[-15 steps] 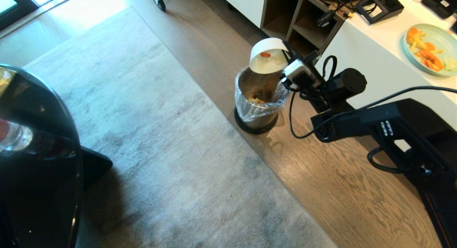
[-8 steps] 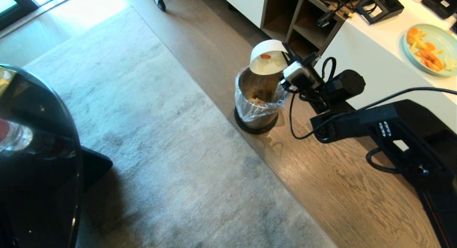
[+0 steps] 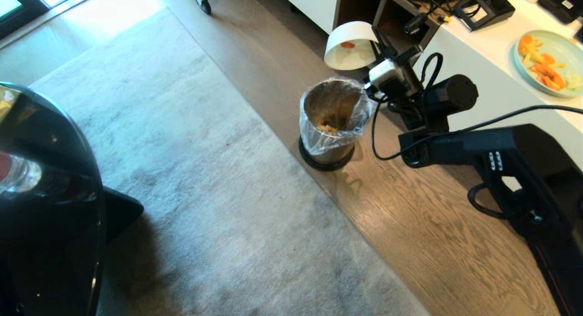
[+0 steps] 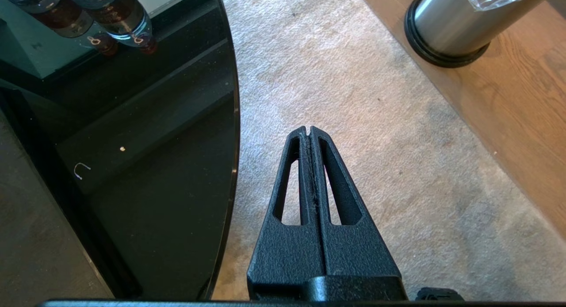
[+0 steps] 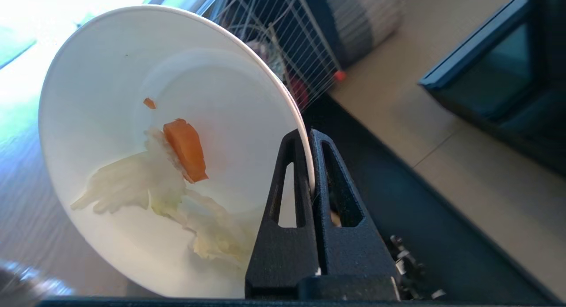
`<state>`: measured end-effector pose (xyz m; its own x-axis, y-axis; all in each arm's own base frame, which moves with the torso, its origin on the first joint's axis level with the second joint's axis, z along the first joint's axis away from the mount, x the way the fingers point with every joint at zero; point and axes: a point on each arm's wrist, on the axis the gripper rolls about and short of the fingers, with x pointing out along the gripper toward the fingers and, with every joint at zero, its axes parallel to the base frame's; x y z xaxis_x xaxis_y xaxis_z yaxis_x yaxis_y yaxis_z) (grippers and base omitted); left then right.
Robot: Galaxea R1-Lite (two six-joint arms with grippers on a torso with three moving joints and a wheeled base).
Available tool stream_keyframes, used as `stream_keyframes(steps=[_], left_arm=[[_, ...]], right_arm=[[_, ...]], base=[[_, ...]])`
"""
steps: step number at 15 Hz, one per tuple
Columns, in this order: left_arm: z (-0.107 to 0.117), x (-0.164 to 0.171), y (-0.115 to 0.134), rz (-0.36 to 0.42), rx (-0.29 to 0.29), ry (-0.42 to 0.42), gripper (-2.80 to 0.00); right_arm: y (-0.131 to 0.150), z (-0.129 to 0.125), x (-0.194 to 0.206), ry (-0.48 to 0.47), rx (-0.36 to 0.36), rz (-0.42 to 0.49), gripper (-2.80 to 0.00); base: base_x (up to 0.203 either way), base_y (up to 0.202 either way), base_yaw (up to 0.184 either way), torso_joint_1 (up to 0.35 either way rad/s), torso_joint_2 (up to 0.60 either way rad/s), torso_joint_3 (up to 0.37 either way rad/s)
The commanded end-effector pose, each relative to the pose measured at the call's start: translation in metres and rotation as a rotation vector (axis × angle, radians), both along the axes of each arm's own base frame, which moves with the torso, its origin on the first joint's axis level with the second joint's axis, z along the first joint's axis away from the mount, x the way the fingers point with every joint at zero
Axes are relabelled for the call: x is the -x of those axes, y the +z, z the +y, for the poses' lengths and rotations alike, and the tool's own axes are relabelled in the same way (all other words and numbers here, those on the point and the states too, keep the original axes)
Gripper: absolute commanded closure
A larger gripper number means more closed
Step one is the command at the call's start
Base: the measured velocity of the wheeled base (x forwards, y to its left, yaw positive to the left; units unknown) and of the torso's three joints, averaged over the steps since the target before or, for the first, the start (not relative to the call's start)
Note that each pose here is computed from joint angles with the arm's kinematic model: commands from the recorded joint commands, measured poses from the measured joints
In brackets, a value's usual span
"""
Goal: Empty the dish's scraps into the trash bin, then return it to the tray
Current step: Pour the leftover food from the bowl into the trash can
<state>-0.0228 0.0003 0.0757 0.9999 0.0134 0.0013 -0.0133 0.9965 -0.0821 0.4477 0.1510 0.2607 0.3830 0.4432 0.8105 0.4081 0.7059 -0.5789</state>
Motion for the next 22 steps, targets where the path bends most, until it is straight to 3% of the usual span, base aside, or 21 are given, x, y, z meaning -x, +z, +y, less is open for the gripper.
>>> stream_keyframes(steps=[1,11,22], left_arm=[[0.000,0.000,0.000,-0.001,0.001,0.000,0.00],[0.000,0.000,0.000,-0.002,0.001,0.000,0.00],[0.000,0.000,0.000,-0.002,0.001,0.000,0.00]], right_arm=[[0.008,-0.001,0.007,-0.002,-0.014,-0.061,0.00],[0.021,0.006,0.017,0.032,-0.027,-0.082,0.00],[0.059,0.001,0.043,0.070,-0.065,-0.149,0.00]], base=[[0.000,0.000,0.000,0.000,0.00,0.000],[0.000,0.000,0.000,0.000,0.00,0.000],[0.000,0.000,0.000,0.000,0.00,0.000]])
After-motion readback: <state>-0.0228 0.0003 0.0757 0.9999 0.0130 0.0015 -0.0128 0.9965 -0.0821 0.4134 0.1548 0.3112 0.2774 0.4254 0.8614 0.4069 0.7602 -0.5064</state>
